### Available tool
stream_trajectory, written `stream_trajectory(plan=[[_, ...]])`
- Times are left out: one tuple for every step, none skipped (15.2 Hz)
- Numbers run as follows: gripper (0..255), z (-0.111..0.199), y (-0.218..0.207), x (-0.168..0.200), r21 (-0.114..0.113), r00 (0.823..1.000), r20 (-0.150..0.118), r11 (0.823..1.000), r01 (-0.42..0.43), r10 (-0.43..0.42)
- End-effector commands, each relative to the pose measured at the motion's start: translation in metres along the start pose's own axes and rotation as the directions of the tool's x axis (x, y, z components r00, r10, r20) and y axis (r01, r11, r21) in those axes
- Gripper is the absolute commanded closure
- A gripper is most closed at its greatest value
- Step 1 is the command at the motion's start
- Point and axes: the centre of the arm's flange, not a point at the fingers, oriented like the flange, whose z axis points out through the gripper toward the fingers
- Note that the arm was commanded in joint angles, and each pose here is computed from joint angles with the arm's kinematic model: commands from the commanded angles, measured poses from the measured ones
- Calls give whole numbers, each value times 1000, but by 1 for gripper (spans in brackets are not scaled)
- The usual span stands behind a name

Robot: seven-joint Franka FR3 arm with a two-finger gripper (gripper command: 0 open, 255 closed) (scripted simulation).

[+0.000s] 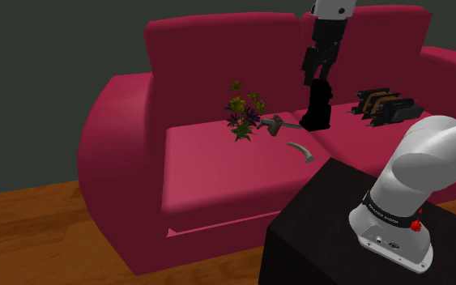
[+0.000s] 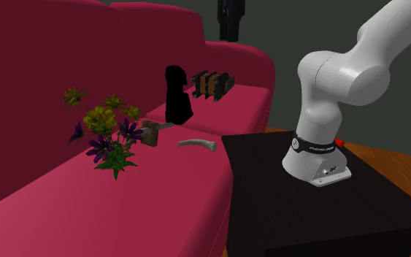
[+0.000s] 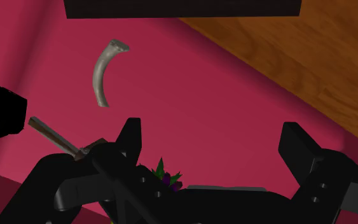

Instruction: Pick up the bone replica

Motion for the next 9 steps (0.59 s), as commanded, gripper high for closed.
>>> stream_trajectory(plan=[[0, 0, 0, 0, 0, 1000, 0, 1000, 0, 0], [0, 11, 6, 4, -1, 1000, 5, 1000, -7, 7], [0, 22, 12, 9, -1, 1000, 9, 1000, -15, 15], [0, 33, 18, 13, -2, 1000, 14, 1000, -22, 22], [0, 44, 24, 17, -3, 999, 19, 1000, -30, 30], [0, 56, 31, 21, -3, 999, 23, 999, -37, 37], [0, 67, 37, 25, -4, 999, 28, 999, -44, 44], [0, 78, 43, 29, -5, 998, 33, 999, -52, 52], [0, 89, 49, 33, -6, 998, 37, 998, -59, 59]])
